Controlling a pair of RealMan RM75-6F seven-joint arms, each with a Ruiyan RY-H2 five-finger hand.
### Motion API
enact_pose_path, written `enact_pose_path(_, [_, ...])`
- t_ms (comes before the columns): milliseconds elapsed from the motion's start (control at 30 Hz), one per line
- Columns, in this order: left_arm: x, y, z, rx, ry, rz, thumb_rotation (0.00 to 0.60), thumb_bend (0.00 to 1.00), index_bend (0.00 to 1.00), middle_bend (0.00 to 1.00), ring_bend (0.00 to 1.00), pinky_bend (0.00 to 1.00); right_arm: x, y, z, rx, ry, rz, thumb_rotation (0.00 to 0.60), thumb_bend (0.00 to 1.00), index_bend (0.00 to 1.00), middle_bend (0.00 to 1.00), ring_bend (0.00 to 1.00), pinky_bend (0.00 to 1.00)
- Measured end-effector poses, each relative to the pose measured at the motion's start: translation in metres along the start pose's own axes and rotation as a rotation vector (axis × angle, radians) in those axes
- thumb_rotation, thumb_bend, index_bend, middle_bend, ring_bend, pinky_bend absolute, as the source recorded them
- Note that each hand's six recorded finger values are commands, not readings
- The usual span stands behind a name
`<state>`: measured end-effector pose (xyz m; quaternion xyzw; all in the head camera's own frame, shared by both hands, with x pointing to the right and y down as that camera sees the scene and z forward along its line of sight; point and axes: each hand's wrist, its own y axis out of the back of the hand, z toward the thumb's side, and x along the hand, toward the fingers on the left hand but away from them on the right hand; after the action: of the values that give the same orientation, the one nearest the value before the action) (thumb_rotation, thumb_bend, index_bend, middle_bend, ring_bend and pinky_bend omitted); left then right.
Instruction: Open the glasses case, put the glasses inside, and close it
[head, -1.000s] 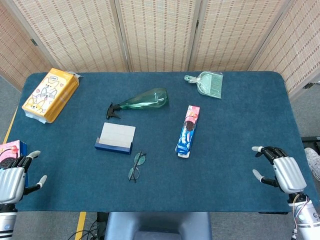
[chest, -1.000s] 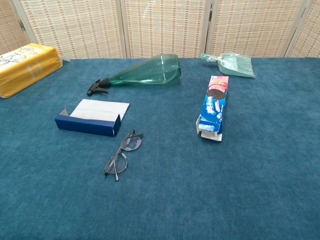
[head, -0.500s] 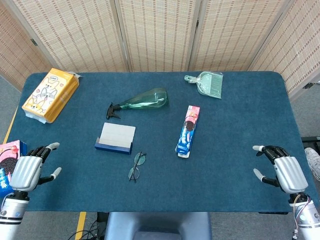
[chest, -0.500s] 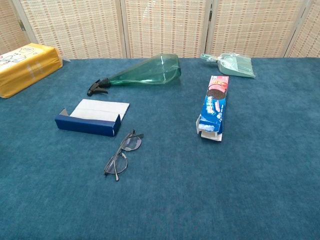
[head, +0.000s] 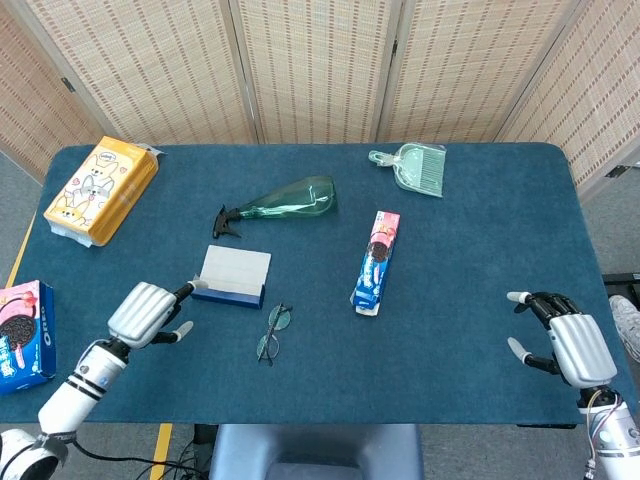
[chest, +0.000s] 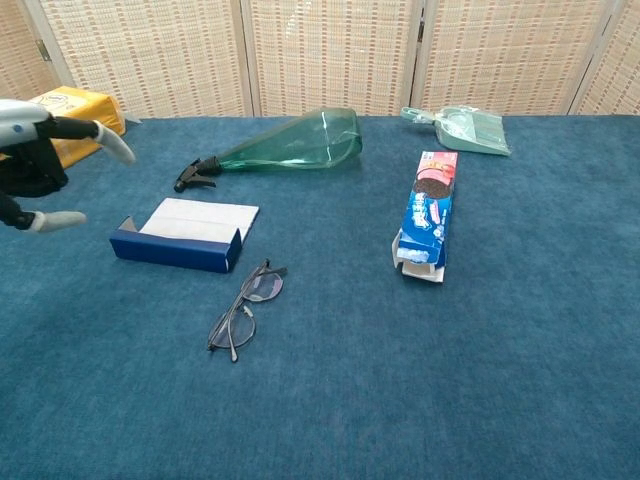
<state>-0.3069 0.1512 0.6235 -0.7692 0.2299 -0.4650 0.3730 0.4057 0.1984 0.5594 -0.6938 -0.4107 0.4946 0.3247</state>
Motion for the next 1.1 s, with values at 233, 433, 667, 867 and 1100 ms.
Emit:
enact_pose_path(233, [0.035, -0.020, 0.017, 0.000, -0.032, -0.111, 0.600, 0.45, 0.19, 0.99, 0.98, 1.00, 0.001, -0.001, -0.003, -0.002, -0.007, 0.001, 0.600, 0.28, 0.25, 0.40, 0.29, 0.24])
enact_pose_path(433, [0.056, -0.037, 0.021, 0.001, -0.014, -0.177, 0.600, 0.47, 0.17, 0.99, 0.99, 1.00, 0.003, -0.001, -0.006, -0.003, -0.015, 0.000, 0.600, 0.28, 0.25, 0.41, 0.29, 0.24])
enact_pose_path(667, [0.071, -0.056, 0.019, 0.025, 0.021, -0.251, 0.600, 0.47, 0.17, 0.99, 0.99, 1.00, 0.004, -0.001, -0.011, -0.006, -0.027, -0.002, 0.600, 0.28, 0.25, 0.41, 0.30, 0.24])
enact_pose_path(867, [0.080, -0.071, 0.020, 0.036, 0.046, -0.294, 0.600, 0.47, 0.17, 0.99, 0.99, 1.00, 0.006, -0.003, -0.014, -0.010, -0.039, 0.003, 0.600, 0.28, 0.25, 0.41, 0.30, 0.24])
enact_pose_path(1100, [0.087, -0.081, 0.023, 0.060, 0.055, -0.323, 0.600, 0.47, 0.18, 0.99, 0.99, 1.00, 0.007, -0.002, -0.018, -0.009, -0.051, 0.000, 0.600, 0.28, 0.25, 0.41, 0.30, 0.24])
